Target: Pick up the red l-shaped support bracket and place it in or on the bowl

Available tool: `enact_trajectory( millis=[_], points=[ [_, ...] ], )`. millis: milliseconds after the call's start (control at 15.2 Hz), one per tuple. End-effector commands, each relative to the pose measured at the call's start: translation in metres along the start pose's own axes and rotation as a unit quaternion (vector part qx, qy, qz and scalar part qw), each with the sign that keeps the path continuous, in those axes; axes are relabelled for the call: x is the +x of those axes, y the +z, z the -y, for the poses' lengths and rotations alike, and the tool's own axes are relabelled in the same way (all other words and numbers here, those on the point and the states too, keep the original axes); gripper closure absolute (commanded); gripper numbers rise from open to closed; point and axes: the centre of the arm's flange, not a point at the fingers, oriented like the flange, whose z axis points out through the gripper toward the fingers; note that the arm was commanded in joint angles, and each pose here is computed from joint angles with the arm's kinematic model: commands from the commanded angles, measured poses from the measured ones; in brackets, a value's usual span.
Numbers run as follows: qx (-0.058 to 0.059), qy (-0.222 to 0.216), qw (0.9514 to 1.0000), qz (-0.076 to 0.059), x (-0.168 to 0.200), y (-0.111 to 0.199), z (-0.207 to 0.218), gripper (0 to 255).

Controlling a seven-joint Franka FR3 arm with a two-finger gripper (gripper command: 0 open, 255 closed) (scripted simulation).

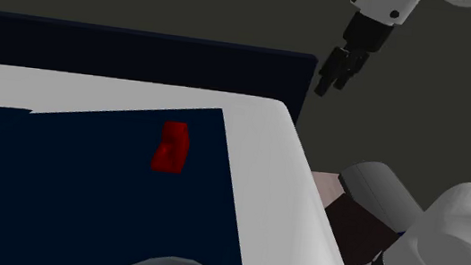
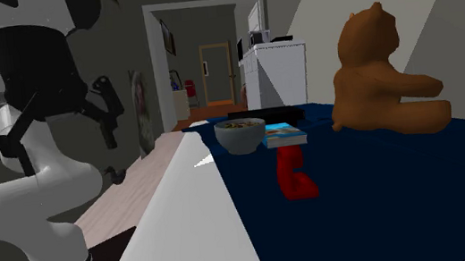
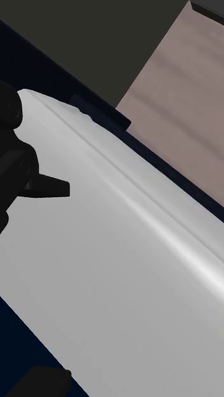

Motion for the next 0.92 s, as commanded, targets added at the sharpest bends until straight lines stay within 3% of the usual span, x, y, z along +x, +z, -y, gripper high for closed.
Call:
enact_trajectory(
  millis=[0, 858],
  points=[
    [0.0, 0.0, 1.0, 0.0, 0.0, 0.0, 0.0, 0],
    [-0.023, -0.002, 0.9992, 0.032, 0.069, 0.031, 0.165, 0]
  ],
)
